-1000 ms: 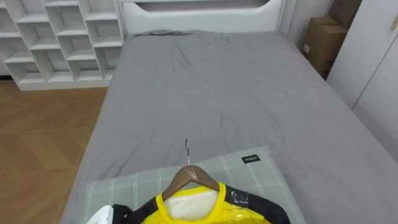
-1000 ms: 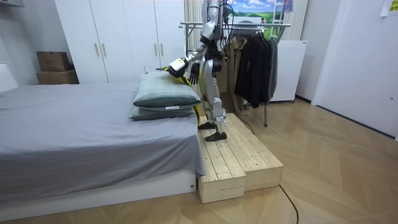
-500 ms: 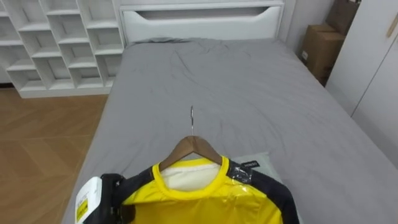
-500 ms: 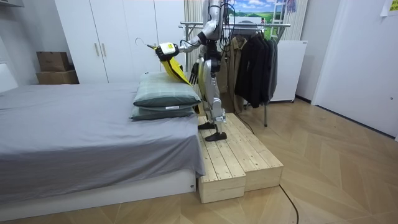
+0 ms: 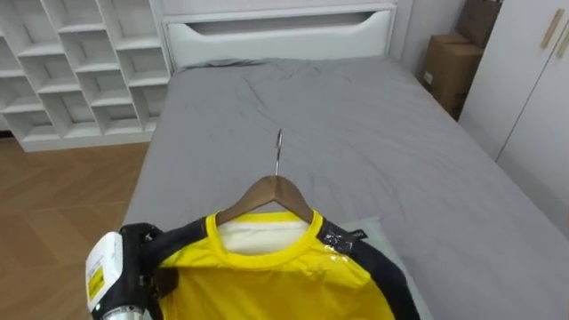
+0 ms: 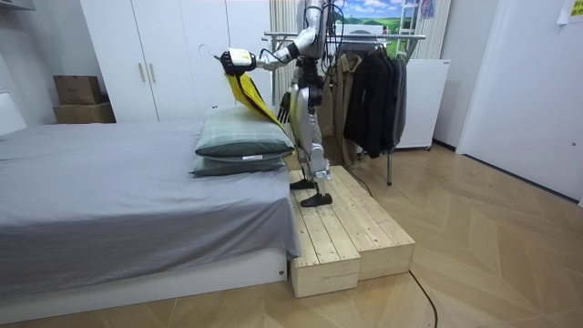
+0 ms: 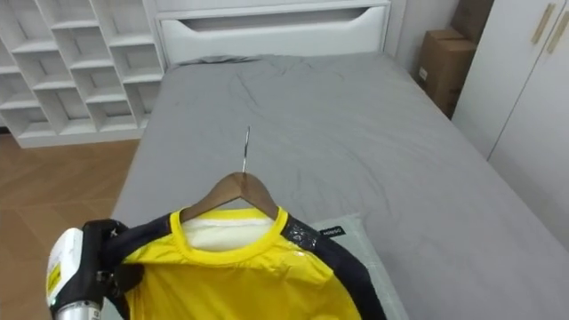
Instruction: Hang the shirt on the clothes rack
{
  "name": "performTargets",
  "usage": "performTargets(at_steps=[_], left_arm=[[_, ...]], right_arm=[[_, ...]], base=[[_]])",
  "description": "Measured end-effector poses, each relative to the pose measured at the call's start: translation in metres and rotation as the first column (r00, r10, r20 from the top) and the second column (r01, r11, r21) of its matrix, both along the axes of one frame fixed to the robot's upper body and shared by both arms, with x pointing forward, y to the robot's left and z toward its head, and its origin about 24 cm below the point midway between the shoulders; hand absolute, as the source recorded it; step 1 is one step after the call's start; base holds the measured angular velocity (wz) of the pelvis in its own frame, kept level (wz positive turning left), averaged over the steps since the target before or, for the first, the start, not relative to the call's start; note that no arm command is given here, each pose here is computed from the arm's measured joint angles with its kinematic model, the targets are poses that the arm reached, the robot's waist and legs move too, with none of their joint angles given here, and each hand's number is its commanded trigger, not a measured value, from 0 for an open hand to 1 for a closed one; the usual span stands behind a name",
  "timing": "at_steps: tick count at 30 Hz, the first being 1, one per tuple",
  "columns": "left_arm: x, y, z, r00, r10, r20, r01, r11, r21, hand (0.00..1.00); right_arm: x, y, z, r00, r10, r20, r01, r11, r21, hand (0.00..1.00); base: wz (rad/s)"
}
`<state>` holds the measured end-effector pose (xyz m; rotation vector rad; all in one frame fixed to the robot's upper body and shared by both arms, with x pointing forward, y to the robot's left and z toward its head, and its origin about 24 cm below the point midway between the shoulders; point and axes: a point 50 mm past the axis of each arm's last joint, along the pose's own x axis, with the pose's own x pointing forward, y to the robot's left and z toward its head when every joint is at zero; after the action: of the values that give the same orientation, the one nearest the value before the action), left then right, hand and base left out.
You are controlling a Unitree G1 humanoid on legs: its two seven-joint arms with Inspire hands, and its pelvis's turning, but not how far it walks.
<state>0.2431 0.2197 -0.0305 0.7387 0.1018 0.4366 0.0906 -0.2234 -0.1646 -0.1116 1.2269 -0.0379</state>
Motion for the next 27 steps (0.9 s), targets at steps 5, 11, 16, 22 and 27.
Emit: performTargets(at_steps=[5,11,16,22,27], left_arm=[[0.0,0.001,0.007,0.997,0.027,0.071,-0.027,1.0,0.01,1.0],[0.0,0.014,0.013,0.993,0.056,0.109,-0.062,0.997,0.053,1.0],[0.003,0.015,0.021,0.985,0.068,0.157,-0.077,0.996,0.049,1.0],[0.004,0.014,0.024,0.982,0.072,0.174,-0.081,0.995,0.049,1.0],[0.006,0.01,0.029,0.98,0.078,0.185,-0.087,0.995,0.044,1.0]], right_arm=[[0.007,-0.01,0.004,0.998,0.048,0.035,-0.043,0.989,-0.141,0.0],[0.025,-0.027,0.016,0.989,0.082,0.119,-0.04,0.945,-0.323,0.0],[0.057,-0.034,0.035,0.954,0.161,0.251,-0.032,0.892,-0.45,0.0],[0.095,-0.038,0.067,0.869,0.26,0.42,0.026,0.825,-0.565,0.0],[0.117,-0.031,0.093,0.781,0.328,0.532,0.082,0.79,-0.607,0.0]], base=[[0.0],[-0.01],[-0.03],[0.0],[0.0]])
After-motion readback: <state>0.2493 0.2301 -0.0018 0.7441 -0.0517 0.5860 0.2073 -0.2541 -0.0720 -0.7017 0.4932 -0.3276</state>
